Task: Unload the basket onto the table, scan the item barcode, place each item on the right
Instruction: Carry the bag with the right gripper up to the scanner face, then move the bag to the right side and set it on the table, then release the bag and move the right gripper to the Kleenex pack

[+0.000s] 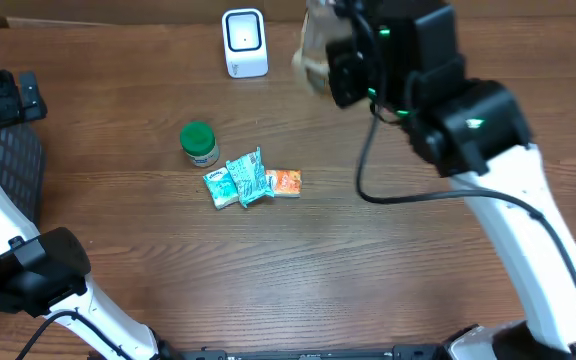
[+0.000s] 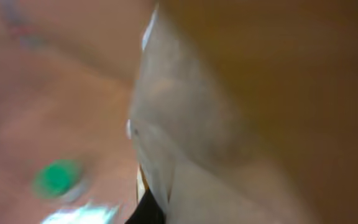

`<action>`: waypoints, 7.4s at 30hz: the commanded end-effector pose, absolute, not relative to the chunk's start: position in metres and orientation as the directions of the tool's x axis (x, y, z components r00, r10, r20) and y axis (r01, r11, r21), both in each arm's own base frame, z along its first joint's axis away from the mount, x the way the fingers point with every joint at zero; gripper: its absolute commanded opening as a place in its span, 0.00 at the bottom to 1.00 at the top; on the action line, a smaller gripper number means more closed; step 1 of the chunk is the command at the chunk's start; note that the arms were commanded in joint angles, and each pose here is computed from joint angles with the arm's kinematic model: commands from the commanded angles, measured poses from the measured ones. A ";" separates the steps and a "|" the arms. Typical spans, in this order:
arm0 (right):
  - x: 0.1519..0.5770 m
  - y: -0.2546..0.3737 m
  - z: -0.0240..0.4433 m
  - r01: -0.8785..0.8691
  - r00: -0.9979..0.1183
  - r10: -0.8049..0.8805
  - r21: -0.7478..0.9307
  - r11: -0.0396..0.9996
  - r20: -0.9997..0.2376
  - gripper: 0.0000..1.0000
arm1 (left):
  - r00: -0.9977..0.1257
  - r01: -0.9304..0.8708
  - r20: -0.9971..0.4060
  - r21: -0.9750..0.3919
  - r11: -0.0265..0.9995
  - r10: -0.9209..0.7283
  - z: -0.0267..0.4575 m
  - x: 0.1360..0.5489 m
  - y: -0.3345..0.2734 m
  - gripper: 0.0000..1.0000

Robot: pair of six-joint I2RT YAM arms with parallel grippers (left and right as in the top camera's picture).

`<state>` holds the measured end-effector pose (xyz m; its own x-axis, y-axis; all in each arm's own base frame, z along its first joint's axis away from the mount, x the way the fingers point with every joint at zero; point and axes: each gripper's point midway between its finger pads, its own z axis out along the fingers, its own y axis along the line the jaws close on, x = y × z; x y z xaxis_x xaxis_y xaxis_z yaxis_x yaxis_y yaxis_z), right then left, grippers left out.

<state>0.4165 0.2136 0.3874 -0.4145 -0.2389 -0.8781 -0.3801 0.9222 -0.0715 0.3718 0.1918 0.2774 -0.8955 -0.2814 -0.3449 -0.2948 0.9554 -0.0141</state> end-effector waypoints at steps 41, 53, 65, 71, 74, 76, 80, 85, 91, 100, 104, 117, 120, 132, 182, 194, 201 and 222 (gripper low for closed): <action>0.604 0.299 0.156 -0.251 -0.111 -0.931 -0.896 0.366 -0.349 0.04 | -0.885 -0.280 -0.390 0.005 0.960 -0.256 0.294 0.368 0.192 1.00; 0.586 0.306 0.219 -0.193 -0.121 -0.818 -0.795 0.575 -0.562 0.04 | -0.885 -0.280 -0.390 0.005 0.960 -0.256 0.294 0.368 0.192 0.99; 0.438 0.257 0.389 -0.456 -0.281 -0.332 -0.179 0.872 -0.901 0.04 | -0.885 -0.280 -0.390 0.005 0.960 -0.256 0.294 0.368 0.192 1.00; 0.372 0.196 0.393 -0.487 -0.540 -0.154 0.158 0.859 -0.828 0.04 | -0.885 -0.280 -0.390 0.005 0.960 -0.256 0.294 0.368 0.192 0.99; 0.359 0.167 0.376 -0.456 -0.650 -0.126 0.252 0.854 -0.750 0.04 | -0.885 -0.280 -0.390 0.005 0.960 -0.256 0.294 0.368 0.192 1.00; 0.354 0.147 0.361 -0.410 -0.727 -0.091 0.324 0.853 -0.681 0.04 | -0.885 -0.280 -0.390 0.005 0.960 -0.256 0.294 0.368 0.192 0.99; 0.357 0.110 0.330 -0.278 -0.838 -0.001 0.425 0.861 -0.546 0.04 | -0.885 -0.280 -0.390 0.005 0.960 -0.256 0.294 0.368 0.192 1.00; 0.381 0.071 0.273 -0.126 -0.899 0.111 0.494 0.860 -0.423 0.04 | -0.885 -0.280 -0.390 0.005 0.960 -0.256 0.294 0.368 0.192 0.99; 0.404 0.042 0.204 -0.007 -0.926 0.221 0.600 0.800 -0.306 0.04 | -0.885 -0.280 -0.390 0.005 0.960 -0.256 0.294 0.368 0.192 0.99; 0.413 -0.008 0.118 0.175 -0.911 0.364 0.619 0.766 -0.194 0.04 | -0.885 -0.280 -0.390 0.005 0.960 -0.256 0.294 0.368 0.192 0.99; 0.411 -0.023 0.100 0.205 -0.897 0.396 0.612 0.764 -0.194 0.07 | -0.885 -0.280 -0.390 0.005 0.960 -0.256 0.294 0.368 0.192 0.99; 0.405 -0.042 0.090 0.259 -0.883 0.434 0.585 0.769 -0.180 0.14 | -0.885 -0.280 -0.389 0.005 0.960 -0.256 0.294 0.368 0.192 0.99; 0.403 -0.050 0.084 0.281 -0.880 0.438 0.541 0.793 -0.185 0.16 | -0.885 -0.280 -0.389 0.005 0.960 -0.256 0.294 0.368 0.192 0.99; 0.402 -0.089 0.139 0.368 -0.857 0.479 0.426 0.826 -0.189 0.27 | -0.885 -0.280 -0.389 0.005 0.960 -0.256 0.294 0.368 0.192 1.00; 0.401 0.071 0.095 0.171 -0.966 0.237 0.423 0.890 -0.108 0.29 | -0.885 -0.280 -0.389 0.005 0.960 -0.256 0.294 0.368 0.192 1.00; 0.412 0.206 0.095 -0.201 -0.955 -0.067 0.469 0.860 -0.288 0.37 | -0.885 -0.280 -0.389 0.005 0.960 -0.256 0.294 0.368 0.192 1.00; 0.406 0.245 0.059 -0.168 -0.968 -0.061 0.447 0.879 -0.243 0.36 | -0.885 -0.280 -0.389 0.005 0.960 -0.256 0.294 0.368 0.192 0.99; 0.356 0.282 0.038 -0.209 -0.977 -0.192 0.530 0.822 -0.087 0.26 | -0.885 -0.280 -0.389 0.005 0.960 -0.256 0.294 0.368 0.192 1.00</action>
<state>0.3574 0.2727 0.0287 -0.9818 -0.1707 -0.0835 -0.1896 0.8491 0.4931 0.3719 0.1918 0.2777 -0.8951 -0.2808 -0.3463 -0.2945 0.9556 -0.0137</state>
